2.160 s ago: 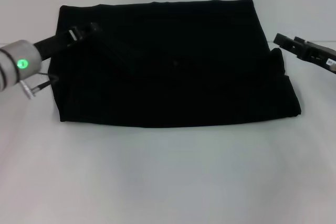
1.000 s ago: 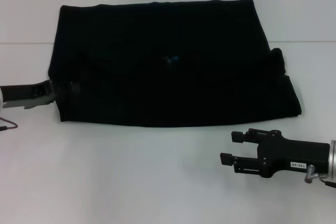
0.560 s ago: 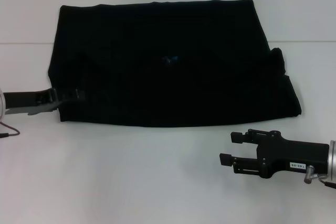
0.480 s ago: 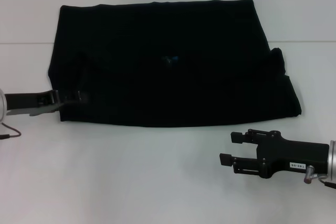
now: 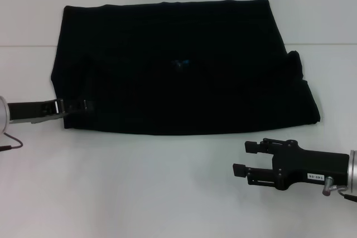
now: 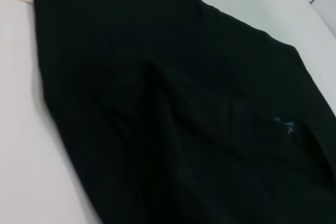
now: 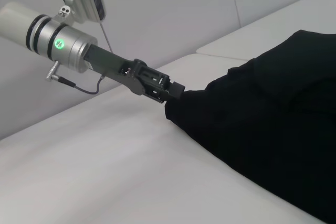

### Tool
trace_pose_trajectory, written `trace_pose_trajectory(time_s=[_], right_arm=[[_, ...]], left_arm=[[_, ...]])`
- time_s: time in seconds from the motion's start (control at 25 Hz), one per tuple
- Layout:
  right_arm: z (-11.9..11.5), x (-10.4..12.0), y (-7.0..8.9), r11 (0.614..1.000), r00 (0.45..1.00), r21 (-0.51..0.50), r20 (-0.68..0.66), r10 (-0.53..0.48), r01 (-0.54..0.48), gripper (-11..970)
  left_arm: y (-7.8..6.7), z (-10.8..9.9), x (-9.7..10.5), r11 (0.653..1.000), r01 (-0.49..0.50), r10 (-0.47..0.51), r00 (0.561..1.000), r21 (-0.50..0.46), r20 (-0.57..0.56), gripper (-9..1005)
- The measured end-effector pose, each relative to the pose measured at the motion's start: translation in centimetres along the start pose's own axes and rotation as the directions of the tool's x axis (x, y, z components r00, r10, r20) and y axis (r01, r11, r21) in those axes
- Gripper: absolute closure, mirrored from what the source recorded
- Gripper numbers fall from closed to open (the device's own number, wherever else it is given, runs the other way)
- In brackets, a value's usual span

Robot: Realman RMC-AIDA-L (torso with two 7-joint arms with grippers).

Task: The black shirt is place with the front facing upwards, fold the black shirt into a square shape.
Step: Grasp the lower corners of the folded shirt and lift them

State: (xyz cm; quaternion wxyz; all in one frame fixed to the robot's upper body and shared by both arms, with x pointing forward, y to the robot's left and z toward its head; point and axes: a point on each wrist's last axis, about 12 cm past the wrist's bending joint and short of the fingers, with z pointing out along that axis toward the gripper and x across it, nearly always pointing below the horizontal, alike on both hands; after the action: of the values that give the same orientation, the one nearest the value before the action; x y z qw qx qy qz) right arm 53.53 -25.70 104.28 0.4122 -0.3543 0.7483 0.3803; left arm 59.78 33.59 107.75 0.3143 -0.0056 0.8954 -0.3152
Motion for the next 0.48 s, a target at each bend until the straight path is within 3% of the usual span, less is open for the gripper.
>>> trace_pose_trajectory(time_s=[0.48], right_arm=[[-0.01, -0.01, -0.01, 1.0, 1.0, 0.002, 0.004, 0.006, -0.006, 185]], left_arm=[[-0.12, 0.1, 0.39, 0.999, -0.039, 0.039, 0.999, 0.006, -0.005, 318]])
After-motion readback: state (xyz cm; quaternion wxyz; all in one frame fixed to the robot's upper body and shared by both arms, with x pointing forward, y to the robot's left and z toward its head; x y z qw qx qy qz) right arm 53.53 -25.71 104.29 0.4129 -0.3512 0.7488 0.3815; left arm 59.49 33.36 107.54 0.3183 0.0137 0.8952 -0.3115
